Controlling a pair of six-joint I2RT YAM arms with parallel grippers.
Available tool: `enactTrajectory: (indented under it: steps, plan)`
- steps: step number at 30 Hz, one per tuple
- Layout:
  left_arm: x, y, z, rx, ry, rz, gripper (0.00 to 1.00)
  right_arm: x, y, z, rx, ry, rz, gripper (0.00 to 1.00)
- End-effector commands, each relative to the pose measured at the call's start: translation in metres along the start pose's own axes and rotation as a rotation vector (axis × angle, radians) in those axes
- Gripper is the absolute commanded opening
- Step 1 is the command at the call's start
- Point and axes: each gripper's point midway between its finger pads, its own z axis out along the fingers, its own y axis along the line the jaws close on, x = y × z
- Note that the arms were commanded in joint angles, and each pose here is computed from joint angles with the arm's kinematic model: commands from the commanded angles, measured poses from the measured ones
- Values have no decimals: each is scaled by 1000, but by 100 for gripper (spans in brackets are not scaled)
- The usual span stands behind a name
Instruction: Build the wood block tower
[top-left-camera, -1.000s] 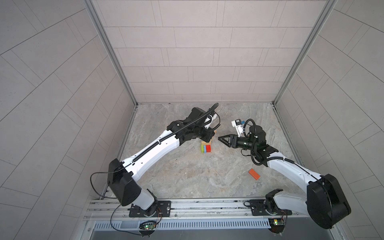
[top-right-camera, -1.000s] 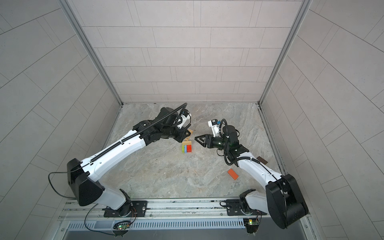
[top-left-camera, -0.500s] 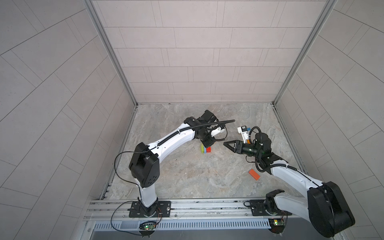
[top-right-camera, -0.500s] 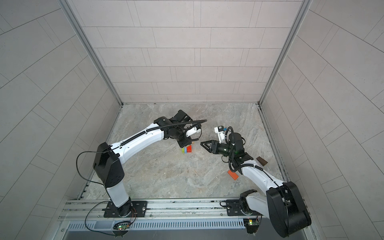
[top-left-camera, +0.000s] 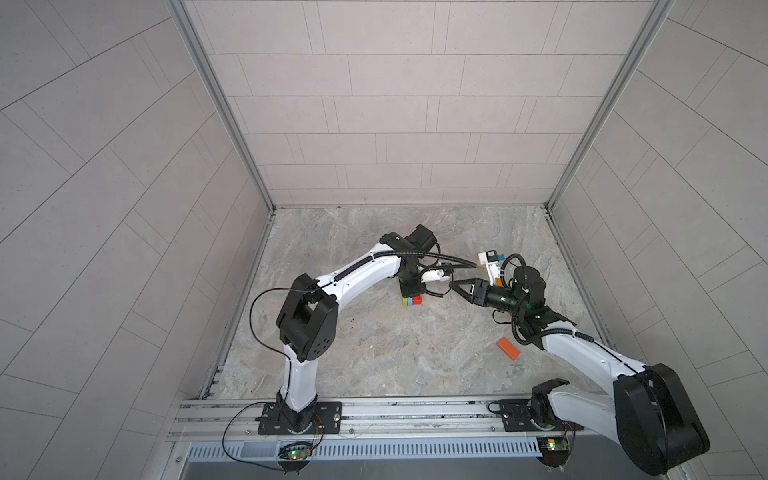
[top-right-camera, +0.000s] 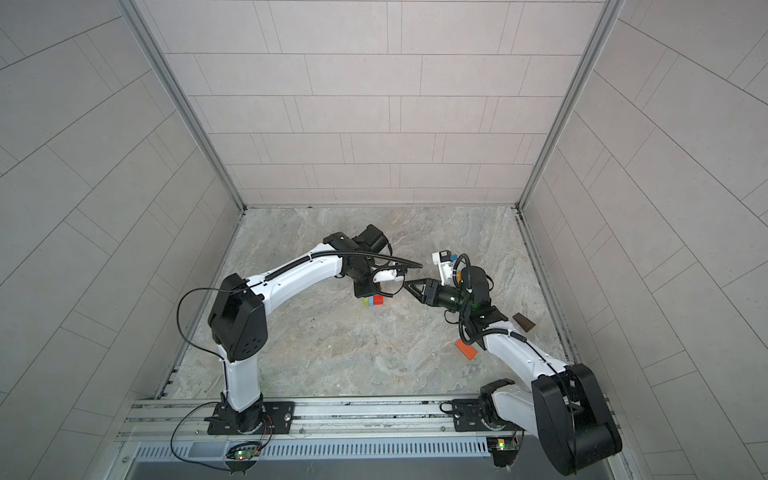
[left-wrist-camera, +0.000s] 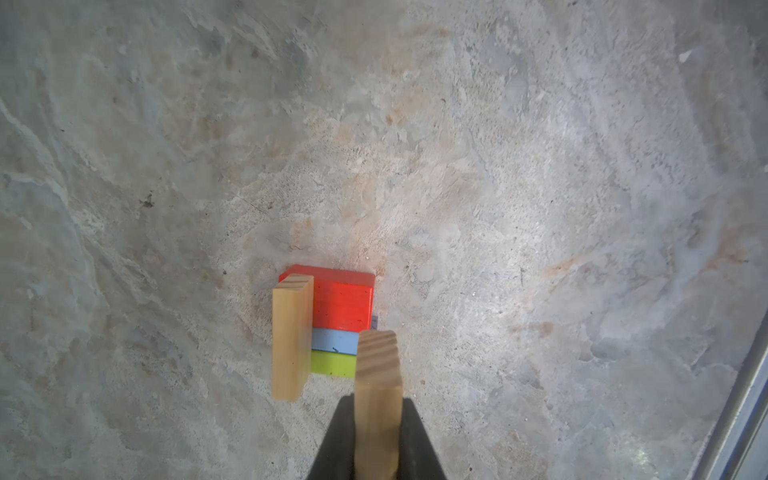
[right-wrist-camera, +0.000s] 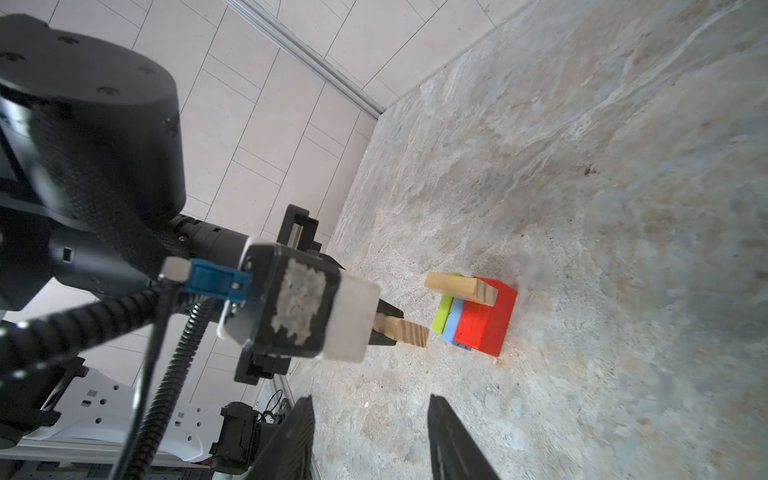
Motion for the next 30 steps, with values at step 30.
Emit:
enactTrajectory:
  steps: [30]
  plan:
    - [1, 7, 40, 7, 71, 64, 0, -15, -47, -32, 156, -139, 92, 41]
